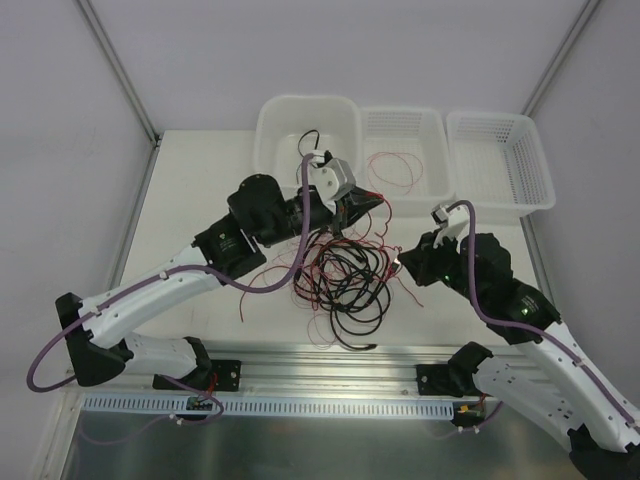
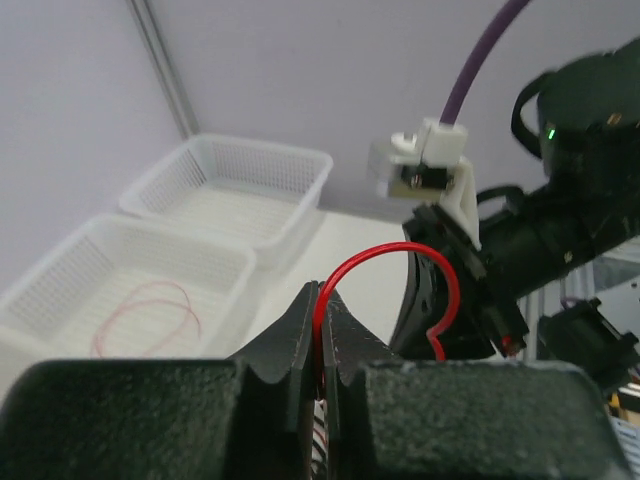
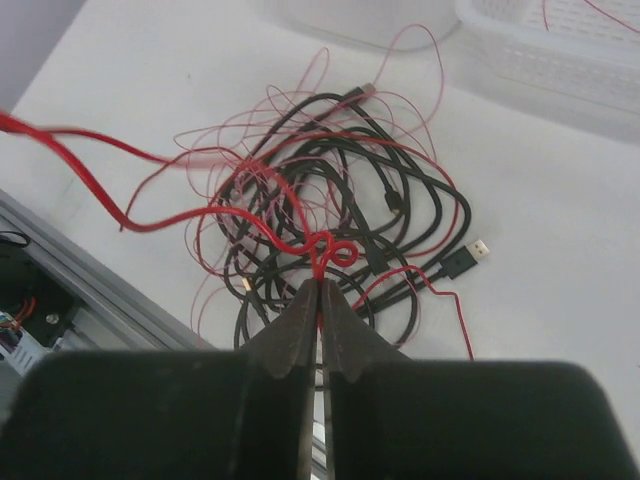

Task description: Untangle the cables

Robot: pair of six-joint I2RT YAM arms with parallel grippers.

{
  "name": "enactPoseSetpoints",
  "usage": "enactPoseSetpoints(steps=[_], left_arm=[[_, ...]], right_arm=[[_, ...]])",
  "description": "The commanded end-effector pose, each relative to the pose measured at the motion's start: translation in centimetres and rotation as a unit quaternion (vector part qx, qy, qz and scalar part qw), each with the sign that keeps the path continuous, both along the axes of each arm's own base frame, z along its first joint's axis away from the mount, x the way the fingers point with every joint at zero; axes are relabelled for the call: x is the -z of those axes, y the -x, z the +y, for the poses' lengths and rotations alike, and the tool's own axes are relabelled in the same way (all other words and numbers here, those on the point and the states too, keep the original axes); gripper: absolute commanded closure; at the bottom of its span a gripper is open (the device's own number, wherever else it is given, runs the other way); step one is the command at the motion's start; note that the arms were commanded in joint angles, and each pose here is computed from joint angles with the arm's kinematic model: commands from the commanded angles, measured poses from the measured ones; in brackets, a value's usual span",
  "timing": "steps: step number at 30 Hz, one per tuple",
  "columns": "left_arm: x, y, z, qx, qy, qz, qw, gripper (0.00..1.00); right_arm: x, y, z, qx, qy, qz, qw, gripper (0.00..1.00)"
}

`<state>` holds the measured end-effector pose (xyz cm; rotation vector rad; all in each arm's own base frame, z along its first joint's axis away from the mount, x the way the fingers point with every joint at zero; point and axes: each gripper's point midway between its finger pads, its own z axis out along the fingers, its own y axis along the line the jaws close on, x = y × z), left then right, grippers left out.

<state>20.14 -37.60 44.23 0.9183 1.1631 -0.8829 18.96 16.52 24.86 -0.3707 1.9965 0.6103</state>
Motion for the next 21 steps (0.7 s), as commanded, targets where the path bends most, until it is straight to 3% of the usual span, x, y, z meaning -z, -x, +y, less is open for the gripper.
enactPoseSetpoints(steps=[1, 7, 10, 14, 17, 21], left_arm=[[4.5, -0.4, -0.7, -0.008, -0.020, 0.076, 0.997, 1.00], [6.5, 0.2, -2.0, 0.018, 0.007, 0.136, 0.990, 1.00], [6.3, 0.4, -2.6, 0.030, 0.018, 0.152, 0.988, 1.00], [5.1, 0.7, -2.5, 0.036, 0.044, 0.159, 0.986, 1.00], [4.3, 1.0, -2.3, 0.044, 0.061, 0.161, 0.984, 1.00], [4.1, 0.6, -1.8, 0.027, 0.064, 0.156, 0.985, 1.00]], right_arm=[[-3.5, -0.1, 2.0, -0.036, -0.074, -0.052, 0.995, 0.97], [-5.6, 0.7, 3.0, -0.070, -0.125, -0.102, 0.984, 0.88], [-6.1, 1.2, 3.7, -0.095, -0.134, -0.105, 0.981, 0.69], [-6.5, 1.6, 4.5, -0.121, -0.144, -0.109, 0.976, 0.54], [-6.5, 1.6, 4.8, -0.128, -0.147, -0.110, 0.975, 0.36], [-6.2, 1.2, 4.0, -0.106, -0.131, -0.110, 0.979, 0.31]])
